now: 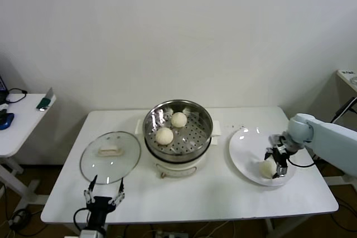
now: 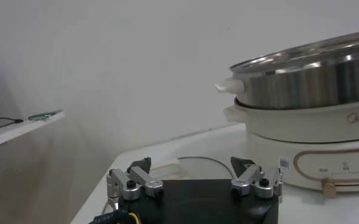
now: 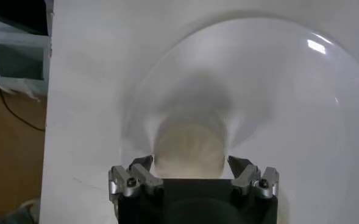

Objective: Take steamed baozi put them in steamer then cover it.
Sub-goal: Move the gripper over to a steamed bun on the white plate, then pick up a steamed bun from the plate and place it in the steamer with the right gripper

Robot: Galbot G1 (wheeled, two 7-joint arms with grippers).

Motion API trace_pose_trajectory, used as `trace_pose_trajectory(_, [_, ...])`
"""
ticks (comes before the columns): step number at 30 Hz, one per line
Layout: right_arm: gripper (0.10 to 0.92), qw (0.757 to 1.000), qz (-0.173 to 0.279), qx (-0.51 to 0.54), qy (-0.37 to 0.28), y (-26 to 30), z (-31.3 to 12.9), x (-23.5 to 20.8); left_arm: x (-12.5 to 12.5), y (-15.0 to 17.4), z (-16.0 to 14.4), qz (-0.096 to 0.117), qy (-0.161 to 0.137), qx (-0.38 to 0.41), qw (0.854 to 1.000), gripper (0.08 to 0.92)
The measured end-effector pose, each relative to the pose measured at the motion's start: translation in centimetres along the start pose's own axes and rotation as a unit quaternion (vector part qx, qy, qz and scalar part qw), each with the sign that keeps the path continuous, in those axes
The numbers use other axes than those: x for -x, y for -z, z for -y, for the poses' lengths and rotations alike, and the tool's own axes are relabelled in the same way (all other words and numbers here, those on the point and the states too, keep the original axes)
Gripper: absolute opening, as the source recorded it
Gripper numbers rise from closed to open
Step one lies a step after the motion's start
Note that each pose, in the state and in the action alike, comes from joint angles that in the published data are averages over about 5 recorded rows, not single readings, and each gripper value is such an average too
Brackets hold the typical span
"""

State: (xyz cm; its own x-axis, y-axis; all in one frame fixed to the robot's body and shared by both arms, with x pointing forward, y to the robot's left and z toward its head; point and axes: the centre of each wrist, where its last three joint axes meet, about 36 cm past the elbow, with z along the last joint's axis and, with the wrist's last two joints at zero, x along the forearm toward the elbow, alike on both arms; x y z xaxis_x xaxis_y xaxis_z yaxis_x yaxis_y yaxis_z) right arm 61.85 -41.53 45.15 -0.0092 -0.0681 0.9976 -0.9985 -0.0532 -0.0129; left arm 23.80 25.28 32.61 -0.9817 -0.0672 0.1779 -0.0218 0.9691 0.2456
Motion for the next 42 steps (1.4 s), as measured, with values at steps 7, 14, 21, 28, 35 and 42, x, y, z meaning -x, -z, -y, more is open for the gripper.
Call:
trace_pose_trajectory(7, [0.699, 1.0, -0.002, -0.002, 0.003, 0.1, 0.4, 0.1, 0.0, 0.0, 0.1, 0.0, 0.0, 0.0, 1.0, 0.823])
trace_pose_trajectory(14, [0.68, 1.0, 0.001, -0.014, 0.003, 0.2, 0.7, -0.4, 0.0, 0.0, 0.2, -0.001, -0.001, 0.0, 1.0, 0.823])
trace_pose_trajectory(21, [0.687, 0.995, -0.001, -0.098, -0.008, 2.7, 2.7, -4.0, -0.1, 0.0, 0.2, -0.002, -0.001, 0.001, 1.0, 0.823])
trace_pose_trajectory(28, [0.687, 0.965, -0.026, -0.257, -0.036, 7.6, 6.1, -11.6, -0.2, 0.2, 0.2, -0.002, -0.002, 0.001, 1.0, 0.823])
trace_pose_trajectory(35, [0.695, 0.911, -0.054, -0.405, -0.06, 14.8, 8.1, -19.3, 0.0, 0.4, 0.6, -0.001, -0.003, -0.003, 1.0, 0.823])
trace_pose_trajectory(42, [0.705, 0.844, -0.078, -0.526, -0.071, 23.5, 8.7, -23.4, 0.4, 0.8, 1.0, 0.003, -0.008, -0.004, 1.0, 0.823])
